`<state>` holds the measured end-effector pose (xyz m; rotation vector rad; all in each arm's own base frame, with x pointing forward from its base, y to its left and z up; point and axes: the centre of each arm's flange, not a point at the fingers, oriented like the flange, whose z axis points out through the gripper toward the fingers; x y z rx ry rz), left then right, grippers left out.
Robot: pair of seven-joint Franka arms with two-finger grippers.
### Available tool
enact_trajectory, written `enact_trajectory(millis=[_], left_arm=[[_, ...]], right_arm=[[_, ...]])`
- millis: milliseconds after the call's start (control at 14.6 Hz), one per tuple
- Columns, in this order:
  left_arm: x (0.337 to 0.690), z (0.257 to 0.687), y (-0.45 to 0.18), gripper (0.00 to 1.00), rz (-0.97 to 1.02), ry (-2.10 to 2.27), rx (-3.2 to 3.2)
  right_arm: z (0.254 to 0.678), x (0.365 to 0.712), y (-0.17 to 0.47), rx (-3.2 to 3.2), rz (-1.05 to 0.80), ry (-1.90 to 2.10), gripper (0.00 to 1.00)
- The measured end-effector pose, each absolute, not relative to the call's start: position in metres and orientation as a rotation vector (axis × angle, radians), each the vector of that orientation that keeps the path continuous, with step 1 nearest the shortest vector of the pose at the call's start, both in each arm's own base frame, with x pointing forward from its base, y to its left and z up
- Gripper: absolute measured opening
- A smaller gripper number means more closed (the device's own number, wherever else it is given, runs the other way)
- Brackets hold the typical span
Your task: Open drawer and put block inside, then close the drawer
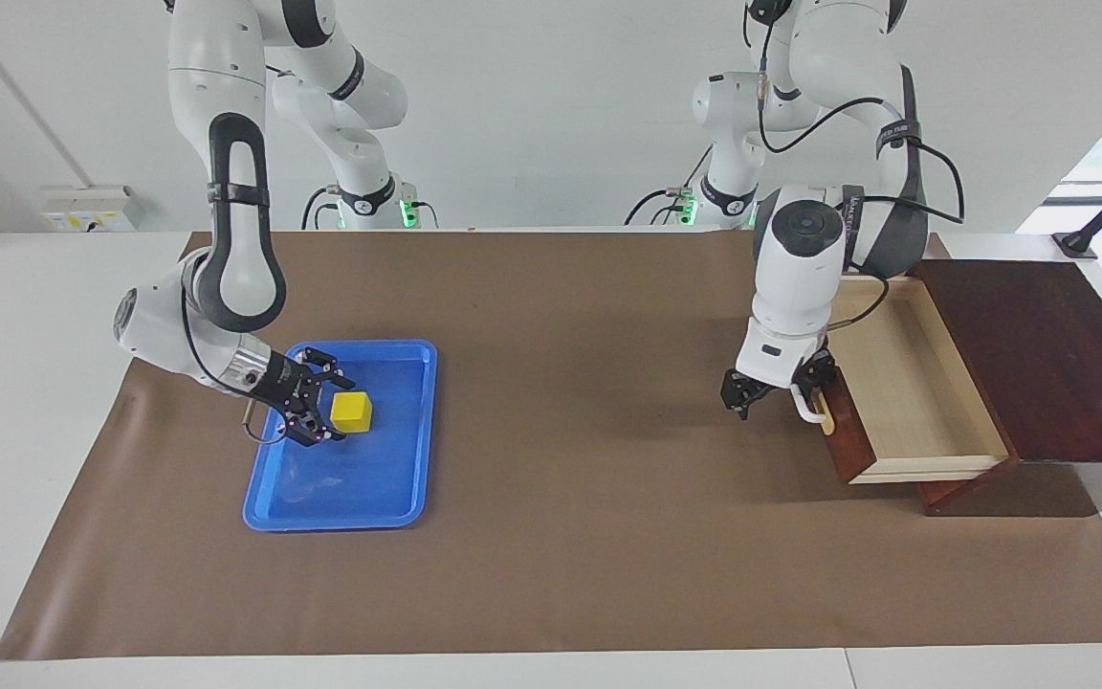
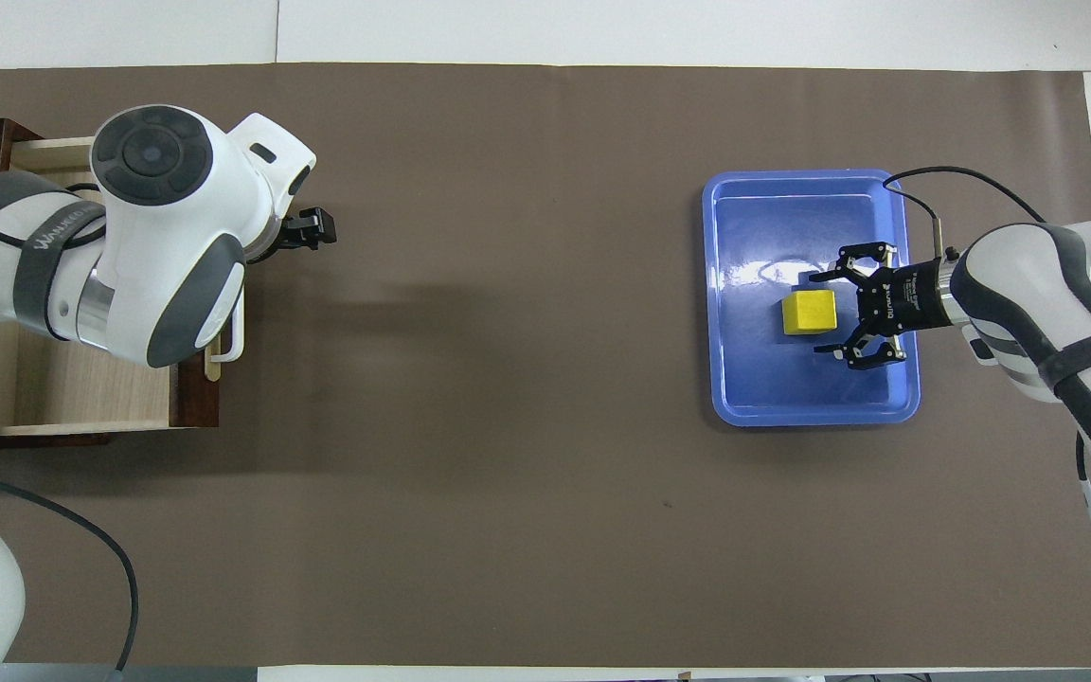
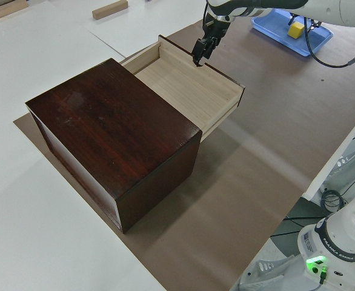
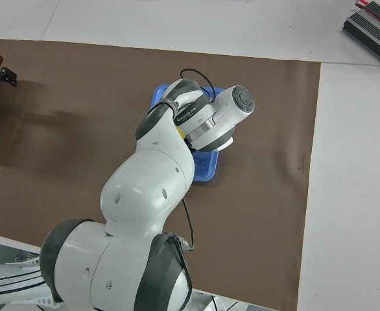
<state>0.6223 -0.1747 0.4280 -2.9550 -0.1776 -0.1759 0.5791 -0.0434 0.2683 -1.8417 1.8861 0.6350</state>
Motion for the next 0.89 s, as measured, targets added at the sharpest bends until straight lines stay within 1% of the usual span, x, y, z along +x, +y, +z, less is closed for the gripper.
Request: enact_trajectory(millis=[137, 343, 480, 549, 618, 686, 824, 892], left_arm=[[0.630, 0.437, -0.167, 1.00, -0.170, -0.209, -2.950], [0.633, 0.438, -0.167, 1.00, -0.155, -0.225, -2.960], [0.634, 0.441, -0.164, 1.00, -0.131, -0.255, -2.972], [0.635, 0.446, -0.162, 1.00, -0.127, -0.276, -2.985], [0.637, 0.450, -0.161, 1.00, -0.127, -0.291, -2.993], [0.637, 0.452, -0.160, 1.00, -0.120, -0.300, -2.998], [0.638, 0.455, -0.160, 1.00, -0.108, -0.307, -2.999], [0.638, 0.457, -0.160, 1.00, -0.104, -0.310, -2.998]], right_arm=[[0.264, 0.576, -0.043, -1.830, 0.631, 1.857, 1.00], [0.258, 0.572, -0.046, -1.827, 0.615, 1.854, 1.00], [0.257, 0.572, -0.046, -1.828, 0.615, 1.853, 0.98], [0.257, 0.572, -0.046, -1.828, 0.615, 1.853, 0.94], [0.257, 0.572, -0.046, -1.828, 0.615, 1.853, 0.94], [0.257, 0.572, -0.046, -1.828, 0.615, 1.852, 0.89], [0.257, 0.572, -0.045, -1.828, 0.615, 1.852, 0.70], [0.257, 0.572, -0.045, -1.828, 0.615, 1.852, 0.69]])
